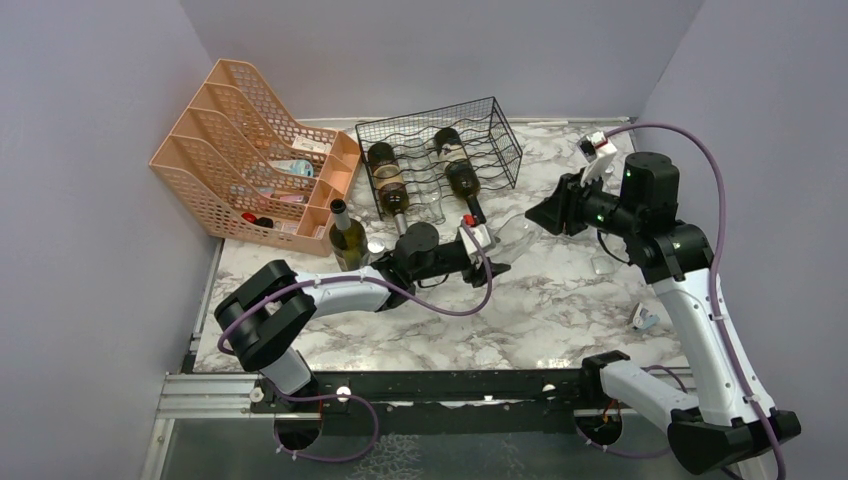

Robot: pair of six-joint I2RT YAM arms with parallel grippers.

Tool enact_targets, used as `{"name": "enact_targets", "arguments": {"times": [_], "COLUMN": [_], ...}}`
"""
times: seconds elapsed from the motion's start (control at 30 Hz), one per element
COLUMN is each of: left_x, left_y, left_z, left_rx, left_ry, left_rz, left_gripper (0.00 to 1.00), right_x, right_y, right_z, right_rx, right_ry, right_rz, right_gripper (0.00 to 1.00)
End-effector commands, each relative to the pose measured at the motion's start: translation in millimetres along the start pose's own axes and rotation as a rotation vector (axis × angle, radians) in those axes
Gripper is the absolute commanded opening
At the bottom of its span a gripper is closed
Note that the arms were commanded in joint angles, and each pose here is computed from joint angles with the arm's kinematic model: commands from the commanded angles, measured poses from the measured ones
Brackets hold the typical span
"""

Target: Put the wine bottle on the wine rack

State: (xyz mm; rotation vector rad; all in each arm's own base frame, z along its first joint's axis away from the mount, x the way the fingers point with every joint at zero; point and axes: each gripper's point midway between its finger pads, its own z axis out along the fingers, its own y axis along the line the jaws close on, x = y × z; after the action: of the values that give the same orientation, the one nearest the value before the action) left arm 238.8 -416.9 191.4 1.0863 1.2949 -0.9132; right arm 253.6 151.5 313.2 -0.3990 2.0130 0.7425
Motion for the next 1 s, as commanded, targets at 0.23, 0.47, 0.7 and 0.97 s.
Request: {"name": "enact_targets", "arguments": {"times": [0.23, 0.47, 0.7, 0.97], "left_x": [-37, -59, -88, -117], "left_y": [26, 42, 70, 86], "left_z": [0, -1, -3, -7], "left_rx": [-0.082, -0.105, -0.189, -0.226], "left_ry": [-0.089, -0.105, -0.088, -0.091], "left_rz": [0.172, 0.579, 0.981, 1.261], "left_gripper": [0.0, 0.0, 0.0, 0.0], "right_x": [-7, 3, -3, 7], "right_y": [28, 9, -5, 2], "right_z": [-20, -29, -37, -26], "right_rx": [-0.094, 0.033, 0.127, 0.07], "right_ry": [-0.02, 0.018, 0.008, 0.063], "right_rz": [0.016, -0.013, -0.063, -0.086], "right_gripper": [0.4, 0.67, 0.68, 0.69]}}
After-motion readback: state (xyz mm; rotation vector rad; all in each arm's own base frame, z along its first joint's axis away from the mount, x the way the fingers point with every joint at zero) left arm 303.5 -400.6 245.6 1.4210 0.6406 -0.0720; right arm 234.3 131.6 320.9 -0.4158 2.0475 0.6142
